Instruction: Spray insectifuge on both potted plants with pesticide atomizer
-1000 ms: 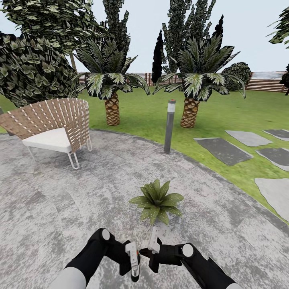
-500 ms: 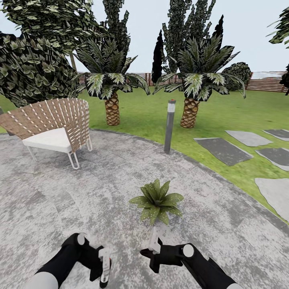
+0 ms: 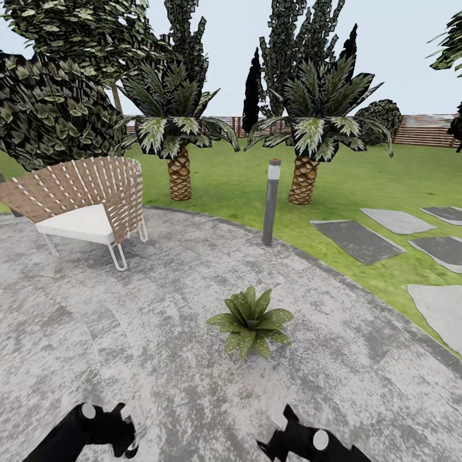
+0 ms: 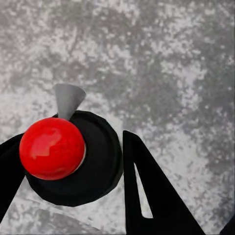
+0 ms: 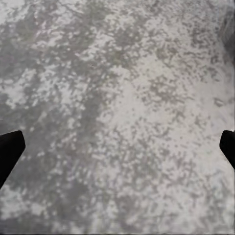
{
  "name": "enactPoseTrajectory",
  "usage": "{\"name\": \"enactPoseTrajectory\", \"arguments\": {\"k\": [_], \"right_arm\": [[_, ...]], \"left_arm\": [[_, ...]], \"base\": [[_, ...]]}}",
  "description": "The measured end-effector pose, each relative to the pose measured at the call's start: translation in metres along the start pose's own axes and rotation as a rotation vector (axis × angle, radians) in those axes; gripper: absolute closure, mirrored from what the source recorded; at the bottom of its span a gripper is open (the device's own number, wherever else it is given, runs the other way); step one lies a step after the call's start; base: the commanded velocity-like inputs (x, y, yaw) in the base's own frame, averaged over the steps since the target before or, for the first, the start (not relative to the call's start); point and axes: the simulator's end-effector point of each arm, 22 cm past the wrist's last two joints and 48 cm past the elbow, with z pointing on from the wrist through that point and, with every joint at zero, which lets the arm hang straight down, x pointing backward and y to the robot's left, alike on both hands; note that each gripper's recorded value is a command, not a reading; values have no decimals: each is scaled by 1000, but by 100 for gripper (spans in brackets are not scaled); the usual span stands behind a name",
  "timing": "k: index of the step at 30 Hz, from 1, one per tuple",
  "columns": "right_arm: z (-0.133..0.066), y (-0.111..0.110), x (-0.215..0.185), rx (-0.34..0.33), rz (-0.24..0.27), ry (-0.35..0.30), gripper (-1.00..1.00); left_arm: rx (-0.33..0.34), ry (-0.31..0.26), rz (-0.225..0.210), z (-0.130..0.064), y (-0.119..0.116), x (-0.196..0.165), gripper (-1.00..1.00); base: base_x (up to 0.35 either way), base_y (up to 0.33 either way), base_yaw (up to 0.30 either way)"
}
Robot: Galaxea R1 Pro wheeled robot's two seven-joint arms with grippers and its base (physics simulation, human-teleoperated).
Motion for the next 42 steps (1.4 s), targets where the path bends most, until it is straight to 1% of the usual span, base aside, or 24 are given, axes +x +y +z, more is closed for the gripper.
{"name": "enactPoseTrajectory", "arguments": {"k": [2, 3, 4, 5, 6, 7, 8, 9, 10, 11, 13, 15, 16, 20, 28, 29, 31, 39, 42], "right_arm": [[-4, -10, 33, 82, 21, 41, -100], [-9, -20, 52, 150, 55, 49, -100], [-14, -27, 63, 204, 93, 51, -100], [-19, -36, 73, 262, 140, 50, -100], [-28, -50, 85, 346, 225, 44, -100], [-37, -62, 96, 418, 305, 39, -100], [-42, -68, 102, 457, 353, 36, -100], [-49, -76, 111, 502, 410, 35, -100], [-53, -80, 116, 526, 440, 35, -100], [-61, -89, 126, 567, 482, 40, -100], [-75, -103, 142, 637, 534, 55, -100], [-85, -112, 153, 693, 581, 65, -100], [-87, -113, 155, 701, 589, 67, -100], [-85, -112, 154, 703, 598, 67, -100], [-82, -109, 150, 700, 603, 62, -100], [-82, -109, 150, 700, 604, 62, -100], [-82, -109, 151, 700, 605, 63, -100], [-82, -108, 151, 700, 605, 64, -100], [-80, -101, 152, 693, 609, 69, -100]], "left_arm": [[-72, -43, -134, 13, 2, 3, 100], [-135, -74, -225, 20, 5, 8, 100], [-180, -108, -276, 23, 8, 8, 100], [-224, -147, -316, 25, 13, 7, 100], [-289, -204, -374, 24, 19, 8, 100], [-354, -246, -442, 23, 25, 13, 100], [-396, -261, -490, 21, 28, 20, 100], [-445, -264, -550, 19, 30, 34, 100], [-470, -260, -578, 18, 29, 43, 100], [-489, -252, -604, 18, 25, 54, 100], [-500, -244, -622, 18, 20, 63, 100], [-501, -230, -633, 19, 12, 73, 100], [-499, -224, -636, 20, 9, 76, 100], [-492, -218, -638, 22, 3, 79, 100], [-480, -217, -643, 23, 0, 80, 100], [-473, -215, -632, 24, -2, 79, 100], [-474, -212, -628, 25, -3, 79, 100], [-482, -211, -632, 24, -1, 80, 100], [-484, -209, -638, 24, -2, 82, 100]], "base": [[0, 0, 0], [0, 0, 0], [0, 0, 0], [0, 0, 0], [0, 0, 0], [0, 0, 0], [0, 0, 0], [0, 0, 0], [0, 0, 0], [0, 0, 0], [0, 0, 0], [0, 0, 0], [0, 0, 0], [0, 0, 0], [0, 0, 0], [0, 0, 0], [0, 0, 0], [-2, 0, 264], [-201, 2, 280]]}}
